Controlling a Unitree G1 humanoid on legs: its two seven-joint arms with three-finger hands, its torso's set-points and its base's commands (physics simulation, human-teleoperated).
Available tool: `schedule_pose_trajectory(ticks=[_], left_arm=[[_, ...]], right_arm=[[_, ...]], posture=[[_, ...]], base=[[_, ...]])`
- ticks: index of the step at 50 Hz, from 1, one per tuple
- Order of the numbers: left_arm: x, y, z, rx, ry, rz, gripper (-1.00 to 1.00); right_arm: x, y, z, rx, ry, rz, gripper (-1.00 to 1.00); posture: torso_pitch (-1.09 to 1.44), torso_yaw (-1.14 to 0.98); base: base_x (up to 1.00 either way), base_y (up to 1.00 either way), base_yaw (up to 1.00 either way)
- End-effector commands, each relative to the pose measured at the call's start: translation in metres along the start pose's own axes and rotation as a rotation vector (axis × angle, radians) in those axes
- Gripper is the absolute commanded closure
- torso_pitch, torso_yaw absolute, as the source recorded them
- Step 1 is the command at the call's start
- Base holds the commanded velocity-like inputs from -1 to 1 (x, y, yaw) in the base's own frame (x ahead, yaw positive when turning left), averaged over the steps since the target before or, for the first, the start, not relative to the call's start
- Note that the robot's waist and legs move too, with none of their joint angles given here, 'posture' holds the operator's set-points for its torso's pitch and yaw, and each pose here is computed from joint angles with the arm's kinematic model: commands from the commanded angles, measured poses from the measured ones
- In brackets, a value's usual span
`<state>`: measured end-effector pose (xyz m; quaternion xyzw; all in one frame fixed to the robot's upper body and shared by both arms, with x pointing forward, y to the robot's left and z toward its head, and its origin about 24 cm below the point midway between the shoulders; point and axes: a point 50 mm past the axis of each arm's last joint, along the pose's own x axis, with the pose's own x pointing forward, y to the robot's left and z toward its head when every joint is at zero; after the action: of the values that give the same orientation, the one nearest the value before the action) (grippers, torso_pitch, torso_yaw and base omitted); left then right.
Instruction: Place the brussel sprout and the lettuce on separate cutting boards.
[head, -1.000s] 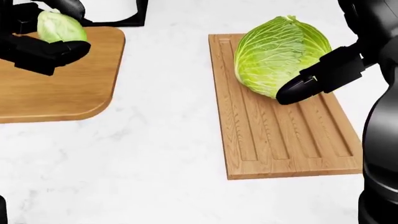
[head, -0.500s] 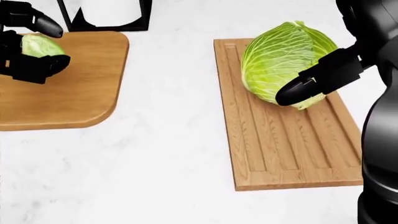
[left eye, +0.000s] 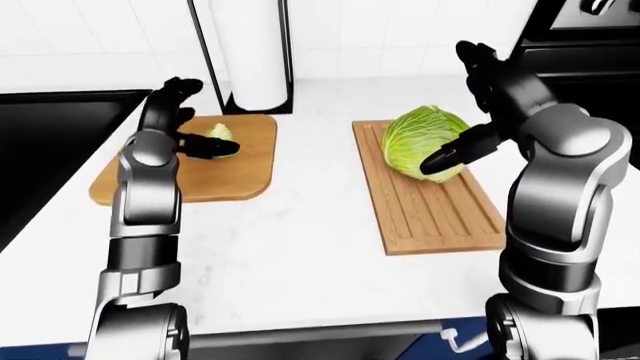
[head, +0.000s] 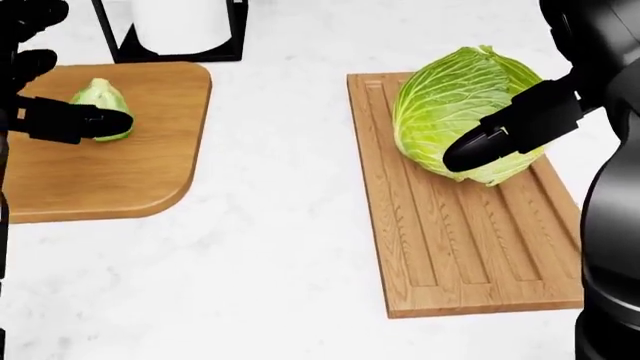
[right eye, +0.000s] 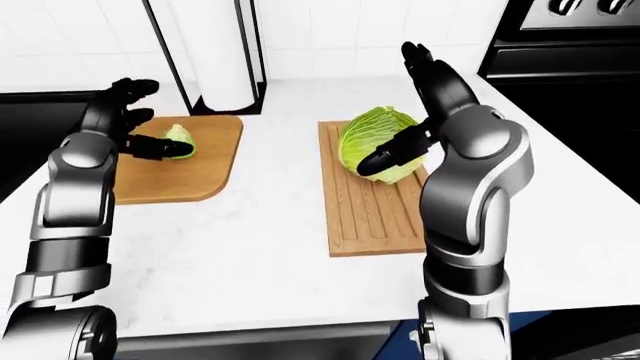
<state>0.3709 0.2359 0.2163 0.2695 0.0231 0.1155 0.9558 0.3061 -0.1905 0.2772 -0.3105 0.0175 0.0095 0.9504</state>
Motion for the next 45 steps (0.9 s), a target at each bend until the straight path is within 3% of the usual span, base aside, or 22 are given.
schedule_pose_trajectory(ticks=[1,8,13,20,21,26,33,45], left_arm=[[-0.006,0.017,0.031,-0.004,-0.116,0.056,-0.53],[-0.034,0.027,0.055,-0.018,-0.188,0.052,-0.54],[-0.065,0.038,0.073,-0.032,-0.256,0.05,-0.56],[-0.109,0.058,0.083,-0.081,-0.33,0.07,-0.87],[-0.118,0.063,0.083,-0.093,-0.341,0.08,-0.99],[-0.15,0.075,0.08,-0.126,-0.371,0.086,-1.0],[-0.174,0.107,0.081,-0.192,-0.401,0.184,-1.0],[-0.203,0.143,0.078,-0.23,-0.428,0.313,-1.0]], right_arm=[[-0.006,-0.01,0.014,-0.021,-0.061,-0.051,-1.0],[-0.015,-0.015,0.018,-0.022,-0.073,-0.061,-1.0],[-0.028,-0.014,0.022,-0.014,-0.106,-0.063,-1.0],[-0.057,-0.024,0.033,-0.008,-0.164,-0.089,-1.0],[-0.062,-0.026,0.033,-0.007,-0.169,-0.097,-1.0],[-0.084,-0.037,0.033,0.018,-0.2,-0.142,-1.0],[-0.117,-0.06,0.029,0.045,-0.223,-0.218,-1.0],[-0.152,-0.081,0.021,0.06,-0.237,-0.304,-1.0]], posture=[[0.0,0.0],[0.0,0.0],[0.0,0.0],[0.0,0.0],[0.0,0.0],[0.0,0.0],[0.0,0.0],[0.0,0.0]], base=[[0.0,0.0,0.0],[0.0,0.0,0.0],[0.0,0.0,0.0],[0.0,0.0,0.0],[0.0,0.0,0.0],[0.0,0.0,0.0],[0.0,0.0,0.0],[0.0,0.0,0.0]])
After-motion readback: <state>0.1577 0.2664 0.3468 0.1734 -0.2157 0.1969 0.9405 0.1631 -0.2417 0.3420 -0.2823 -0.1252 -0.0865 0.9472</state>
